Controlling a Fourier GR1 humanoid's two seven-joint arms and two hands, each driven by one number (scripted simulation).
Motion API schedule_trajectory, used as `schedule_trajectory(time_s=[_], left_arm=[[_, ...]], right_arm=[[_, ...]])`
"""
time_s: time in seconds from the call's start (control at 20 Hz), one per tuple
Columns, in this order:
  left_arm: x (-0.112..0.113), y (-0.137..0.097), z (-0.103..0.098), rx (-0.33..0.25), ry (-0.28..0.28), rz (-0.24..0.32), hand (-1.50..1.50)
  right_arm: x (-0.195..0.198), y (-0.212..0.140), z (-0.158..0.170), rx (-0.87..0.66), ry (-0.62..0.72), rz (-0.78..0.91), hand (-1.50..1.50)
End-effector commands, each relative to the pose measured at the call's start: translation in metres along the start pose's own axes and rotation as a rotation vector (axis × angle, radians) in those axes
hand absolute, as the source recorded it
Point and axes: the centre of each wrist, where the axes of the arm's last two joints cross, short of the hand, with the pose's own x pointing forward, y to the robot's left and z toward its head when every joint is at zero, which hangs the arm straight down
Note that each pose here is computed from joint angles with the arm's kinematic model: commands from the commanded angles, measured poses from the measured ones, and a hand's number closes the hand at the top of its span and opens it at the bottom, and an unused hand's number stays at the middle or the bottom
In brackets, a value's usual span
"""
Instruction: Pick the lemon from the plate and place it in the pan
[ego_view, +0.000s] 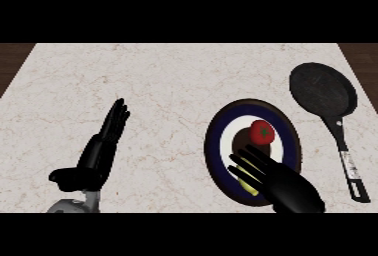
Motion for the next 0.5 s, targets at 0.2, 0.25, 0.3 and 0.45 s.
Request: schedule_trajectory(time_s=[0.2,0.25,0.3,0.45], left_arm=[[-0.001,0.018,-0.007,0.001,0.004,-0.004,0.0],[-0.022,-0.009,0.005,-0.001,0.006,-0.007,0.0],[-0.008,0.003,-0.001,-0.01,0.005,0.015,0.0],[-0.021,0.011,0.007,-0.014,0.012,0.013,0.0]], right_arm=[[0.004,0.011,-0.035,0.015,0.019,0.003,-1.5],[-0.011,0.013,-0.034,0.035,0.039,0.0,-1.5],[-0.004,0.029,-0.028,0.017,0.052,-0.001,-1.5],[-0.011,0.033,-0.04,0.053,0.057,0.003,-1.5]])
